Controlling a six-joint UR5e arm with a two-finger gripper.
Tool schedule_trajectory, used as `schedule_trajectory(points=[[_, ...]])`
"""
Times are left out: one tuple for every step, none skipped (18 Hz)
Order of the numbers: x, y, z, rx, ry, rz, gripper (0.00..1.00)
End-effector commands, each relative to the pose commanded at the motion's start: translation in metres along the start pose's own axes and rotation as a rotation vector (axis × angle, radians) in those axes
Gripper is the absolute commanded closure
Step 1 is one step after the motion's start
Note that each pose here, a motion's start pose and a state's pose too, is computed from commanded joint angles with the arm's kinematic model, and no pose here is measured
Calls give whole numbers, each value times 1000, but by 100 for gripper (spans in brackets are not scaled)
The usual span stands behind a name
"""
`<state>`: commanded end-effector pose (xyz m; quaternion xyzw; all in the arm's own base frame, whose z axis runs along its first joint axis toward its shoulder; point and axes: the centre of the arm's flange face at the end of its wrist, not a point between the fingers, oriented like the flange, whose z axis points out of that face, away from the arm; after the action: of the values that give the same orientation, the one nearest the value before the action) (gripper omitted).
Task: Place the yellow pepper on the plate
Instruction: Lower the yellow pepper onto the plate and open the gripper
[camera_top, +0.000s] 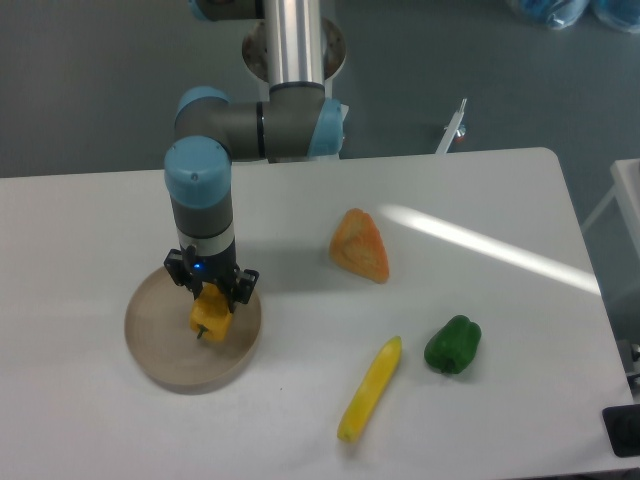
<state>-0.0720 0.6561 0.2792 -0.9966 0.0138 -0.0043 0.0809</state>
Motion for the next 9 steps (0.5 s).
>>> schedule_trajectory(points=[[1,0,0,0,0,2,50],[1,0,0,-1,-1,5,50],[1,0,2,-1,1,5,50],[1,0,2,-2,-1,5,50],[1,0,3,-3,0,3,50],[1,0,2,-2,-1,3,50],[2,0,2,-2,0,6,49],[2,0,3,-5,1,7,50],[2,0,7,-9,2,7,49]])
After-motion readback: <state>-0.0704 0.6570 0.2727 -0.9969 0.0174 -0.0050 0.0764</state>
